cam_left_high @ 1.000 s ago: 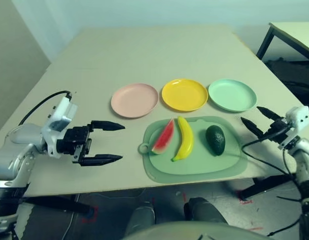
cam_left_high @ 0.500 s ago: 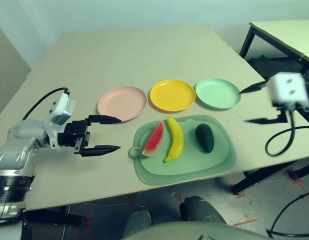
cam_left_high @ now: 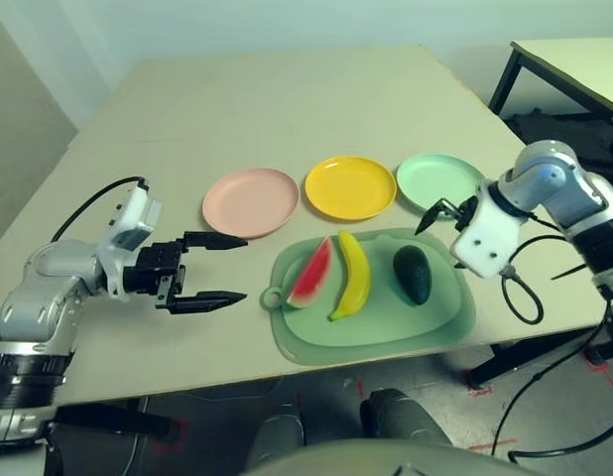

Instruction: Place the fruits into color-matched plates.

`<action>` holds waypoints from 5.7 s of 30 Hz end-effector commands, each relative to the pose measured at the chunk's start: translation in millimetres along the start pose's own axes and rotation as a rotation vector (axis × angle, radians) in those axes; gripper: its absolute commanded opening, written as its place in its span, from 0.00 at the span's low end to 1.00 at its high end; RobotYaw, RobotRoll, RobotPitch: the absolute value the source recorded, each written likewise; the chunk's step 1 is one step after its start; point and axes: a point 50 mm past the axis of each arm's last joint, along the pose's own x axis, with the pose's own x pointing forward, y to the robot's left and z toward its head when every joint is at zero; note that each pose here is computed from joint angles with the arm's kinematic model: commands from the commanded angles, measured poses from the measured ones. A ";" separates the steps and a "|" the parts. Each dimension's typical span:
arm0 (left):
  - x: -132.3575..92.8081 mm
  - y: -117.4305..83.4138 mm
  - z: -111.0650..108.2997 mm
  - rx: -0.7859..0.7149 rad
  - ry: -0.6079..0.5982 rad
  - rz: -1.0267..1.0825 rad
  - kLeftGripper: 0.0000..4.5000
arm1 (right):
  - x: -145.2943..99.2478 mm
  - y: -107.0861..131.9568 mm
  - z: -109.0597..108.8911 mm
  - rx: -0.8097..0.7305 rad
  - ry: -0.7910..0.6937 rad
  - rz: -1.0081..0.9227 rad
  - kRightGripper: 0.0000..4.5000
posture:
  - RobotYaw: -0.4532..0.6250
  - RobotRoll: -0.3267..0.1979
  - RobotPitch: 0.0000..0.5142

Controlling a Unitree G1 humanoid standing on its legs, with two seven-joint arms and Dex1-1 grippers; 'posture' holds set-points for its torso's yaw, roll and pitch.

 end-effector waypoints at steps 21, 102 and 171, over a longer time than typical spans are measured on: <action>24.9 -1.9 16.3 -0.019 0.008 -0.059 0.99 | 52.5 -0.6 10.3 -0.059 -0.067 0.091 1.00 | 0.34 0.62 0.08; 50.7 19.1 9.1 -0.007 -0.014 0.305 1.00 | 12.0 -5.2 -97.8 0.537 0.597 -0.286 0.99 | 0.37 0.62 0.08; 4.3 -1.0 -6.5 -0.081 0.091 0.096 1.00 | 78.3 -72.6 44.6 -0.238 -0.083 0.029 0.99 | 0.40 0.62 0.12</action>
